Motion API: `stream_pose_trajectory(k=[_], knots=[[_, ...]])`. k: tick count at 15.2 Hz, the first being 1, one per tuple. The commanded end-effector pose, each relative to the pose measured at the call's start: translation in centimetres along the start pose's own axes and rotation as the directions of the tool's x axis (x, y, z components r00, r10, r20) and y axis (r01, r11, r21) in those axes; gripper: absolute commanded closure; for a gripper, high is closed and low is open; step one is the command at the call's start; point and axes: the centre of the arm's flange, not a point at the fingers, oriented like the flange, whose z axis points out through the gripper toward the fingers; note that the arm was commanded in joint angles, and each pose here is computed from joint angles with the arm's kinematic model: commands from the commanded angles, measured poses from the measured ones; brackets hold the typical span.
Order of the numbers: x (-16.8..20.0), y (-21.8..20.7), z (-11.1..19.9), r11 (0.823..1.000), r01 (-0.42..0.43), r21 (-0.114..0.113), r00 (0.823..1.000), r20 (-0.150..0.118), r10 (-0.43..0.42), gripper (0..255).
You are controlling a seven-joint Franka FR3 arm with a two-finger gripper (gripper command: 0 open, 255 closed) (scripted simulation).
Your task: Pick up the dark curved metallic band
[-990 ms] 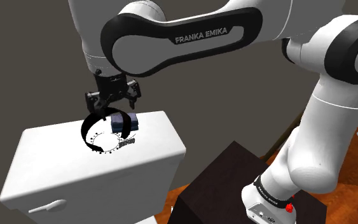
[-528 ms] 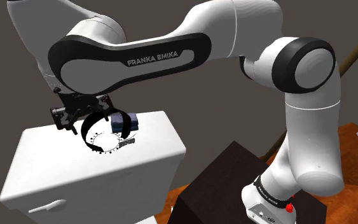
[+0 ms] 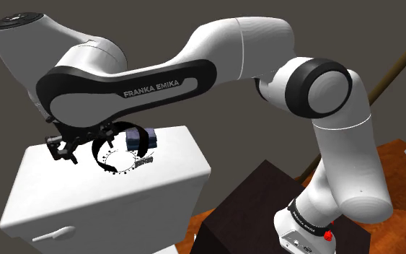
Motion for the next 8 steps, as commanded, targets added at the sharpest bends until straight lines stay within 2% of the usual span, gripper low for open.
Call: stream_pose_trajectory(k=[1,3,4,8], knots=[[-0.13,-0.26,1.47,1.0,0.0,0.0,1.0,0.0,0.0,0],[-0.13,-0.26,1.47,1.0,0.0,0.0,1.0,0.0,0.0,0],[-0.1,-0.23,1.44,1.0,0.0,0.0,1.0,0.0,0.0,255],[-0.11,-0.24,1.46,1.0,0.0,0.0,1.0,0.0,0.0,255]])
